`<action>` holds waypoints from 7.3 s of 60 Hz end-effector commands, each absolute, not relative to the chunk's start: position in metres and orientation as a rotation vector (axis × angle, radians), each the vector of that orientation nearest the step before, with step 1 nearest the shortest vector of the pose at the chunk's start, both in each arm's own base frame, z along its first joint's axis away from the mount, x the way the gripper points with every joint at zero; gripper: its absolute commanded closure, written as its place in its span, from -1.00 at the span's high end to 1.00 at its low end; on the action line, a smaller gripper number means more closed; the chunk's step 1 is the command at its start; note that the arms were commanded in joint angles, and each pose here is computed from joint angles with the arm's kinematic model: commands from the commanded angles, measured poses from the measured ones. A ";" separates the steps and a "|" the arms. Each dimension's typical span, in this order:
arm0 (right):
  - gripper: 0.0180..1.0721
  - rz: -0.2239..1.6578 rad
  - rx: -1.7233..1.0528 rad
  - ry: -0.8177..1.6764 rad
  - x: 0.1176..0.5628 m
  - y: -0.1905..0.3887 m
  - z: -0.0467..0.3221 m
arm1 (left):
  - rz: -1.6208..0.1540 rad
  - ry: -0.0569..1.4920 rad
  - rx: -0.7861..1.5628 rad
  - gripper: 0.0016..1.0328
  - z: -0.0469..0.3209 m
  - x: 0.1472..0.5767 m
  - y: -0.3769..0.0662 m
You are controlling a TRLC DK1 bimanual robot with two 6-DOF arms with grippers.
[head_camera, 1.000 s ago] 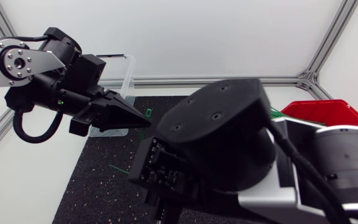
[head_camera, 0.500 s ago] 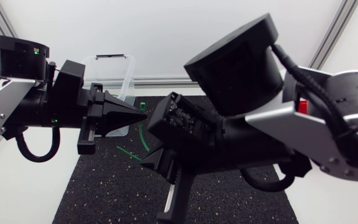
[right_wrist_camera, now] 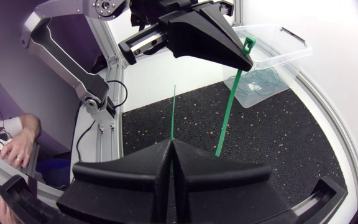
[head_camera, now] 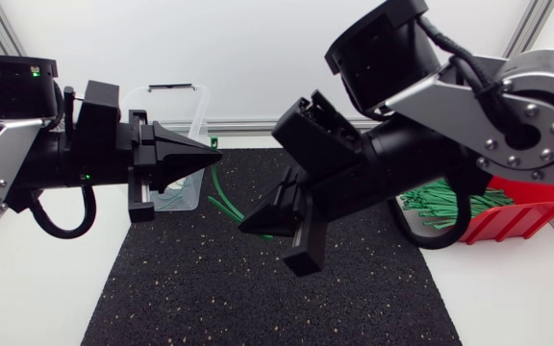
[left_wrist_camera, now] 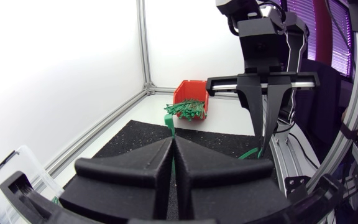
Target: Take a green cable tie from the red box, thread the tail through the head to close it, then place it in the transparent bin on the left.
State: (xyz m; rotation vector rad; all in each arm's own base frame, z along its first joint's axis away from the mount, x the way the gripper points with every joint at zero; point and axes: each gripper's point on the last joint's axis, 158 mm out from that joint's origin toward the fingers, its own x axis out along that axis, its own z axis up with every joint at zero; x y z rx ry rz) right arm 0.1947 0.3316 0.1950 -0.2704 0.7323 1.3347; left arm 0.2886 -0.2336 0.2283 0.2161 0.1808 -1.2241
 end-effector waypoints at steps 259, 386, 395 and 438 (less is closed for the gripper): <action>-0.90 0.936 0.848 1.519 0.214 0.325 0.228 | -1.217 0.195 -0.011 -0.94 0.202 0.272 -0.268; -0.90 0.910 0.958 1.526 0.232 0.319 0.227 | -1.103 0.098 0.046 -0.94 0.214 0.265 -0.275; -0.90 0.915 0.966 1.534 0.231 0.319 0.228 | -1.105 0.093 0.046 -0.94 0.214 0.263 -0.275; -0.90 0.949 0.974 1.505 0.226 0.317 0.244 | -1.100 0.087 0.067 -0.94 0.210 0.261 -0.278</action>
